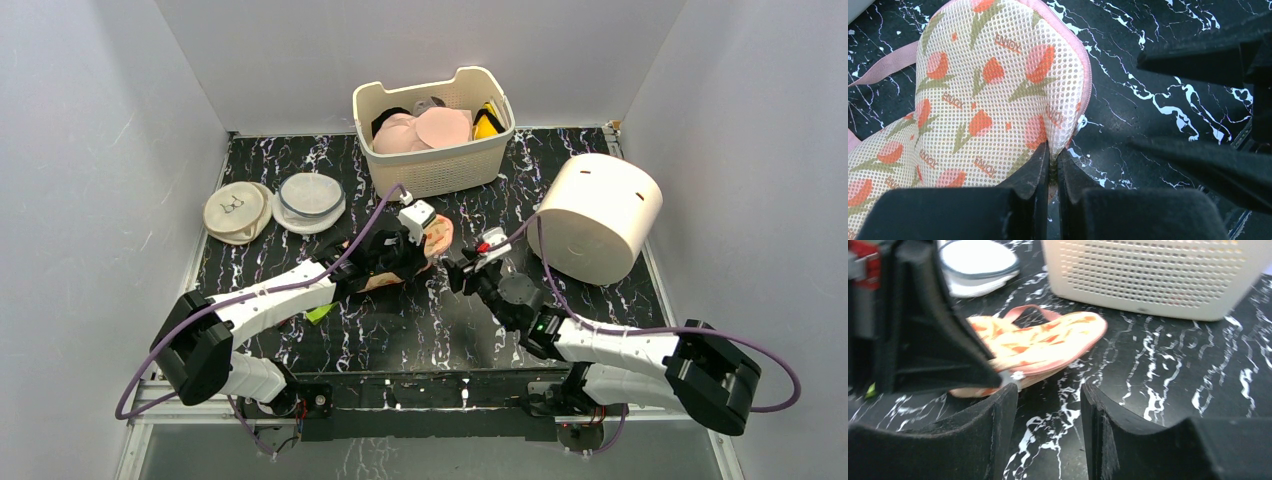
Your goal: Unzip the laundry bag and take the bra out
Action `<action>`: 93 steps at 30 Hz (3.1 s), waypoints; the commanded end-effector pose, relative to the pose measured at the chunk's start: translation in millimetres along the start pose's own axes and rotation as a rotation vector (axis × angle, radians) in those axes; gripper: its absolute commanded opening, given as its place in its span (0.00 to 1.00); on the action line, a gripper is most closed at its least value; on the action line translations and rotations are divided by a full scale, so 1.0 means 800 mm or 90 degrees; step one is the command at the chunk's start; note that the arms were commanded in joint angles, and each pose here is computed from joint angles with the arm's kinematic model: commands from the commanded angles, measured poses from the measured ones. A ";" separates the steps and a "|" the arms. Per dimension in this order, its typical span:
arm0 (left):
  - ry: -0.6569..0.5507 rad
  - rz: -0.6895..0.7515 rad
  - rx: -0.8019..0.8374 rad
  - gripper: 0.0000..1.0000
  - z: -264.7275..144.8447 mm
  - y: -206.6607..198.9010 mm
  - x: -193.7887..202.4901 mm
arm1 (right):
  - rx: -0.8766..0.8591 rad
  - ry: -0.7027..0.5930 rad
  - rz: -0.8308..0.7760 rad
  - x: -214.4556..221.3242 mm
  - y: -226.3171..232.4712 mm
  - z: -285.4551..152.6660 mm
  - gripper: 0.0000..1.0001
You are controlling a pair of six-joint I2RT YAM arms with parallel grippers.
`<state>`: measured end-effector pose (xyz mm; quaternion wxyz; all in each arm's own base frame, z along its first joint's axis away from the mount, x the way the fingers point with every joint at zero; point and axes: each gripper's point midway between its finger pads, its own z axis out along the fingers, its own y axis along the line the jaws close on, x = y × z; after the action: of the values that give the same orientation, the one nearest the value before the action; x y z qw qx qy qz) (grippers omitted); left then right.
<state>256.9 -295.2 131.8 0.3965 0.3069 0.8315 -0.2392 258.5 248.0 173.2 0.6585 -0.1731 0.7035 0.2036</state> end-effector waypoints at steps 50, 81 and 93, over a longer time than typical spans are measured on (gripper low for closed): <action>-0.006 0.079 -0.003 0.00 -0.001 0.005 -0.010 | 0.061 0.056 0.046 0.004 -0.017 0.044 0.00; -0.028 0.141 0.111 0.52 -0.002 -0.028 0.004 | -0.173 0.083 -0.023 0.017 0.008 0.034 0.00; -0.025 0.104 0.075 0.64 0.005 -0.017 0.005 | -0.275 0.124 0.069 0.026 0.050 0.023 0.00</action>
<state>241.9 -306.9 123.7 0.4038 0.4050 0.7756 -0.2672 252.0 276.1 119.9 0.5063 -0.3005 0.7434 0.3174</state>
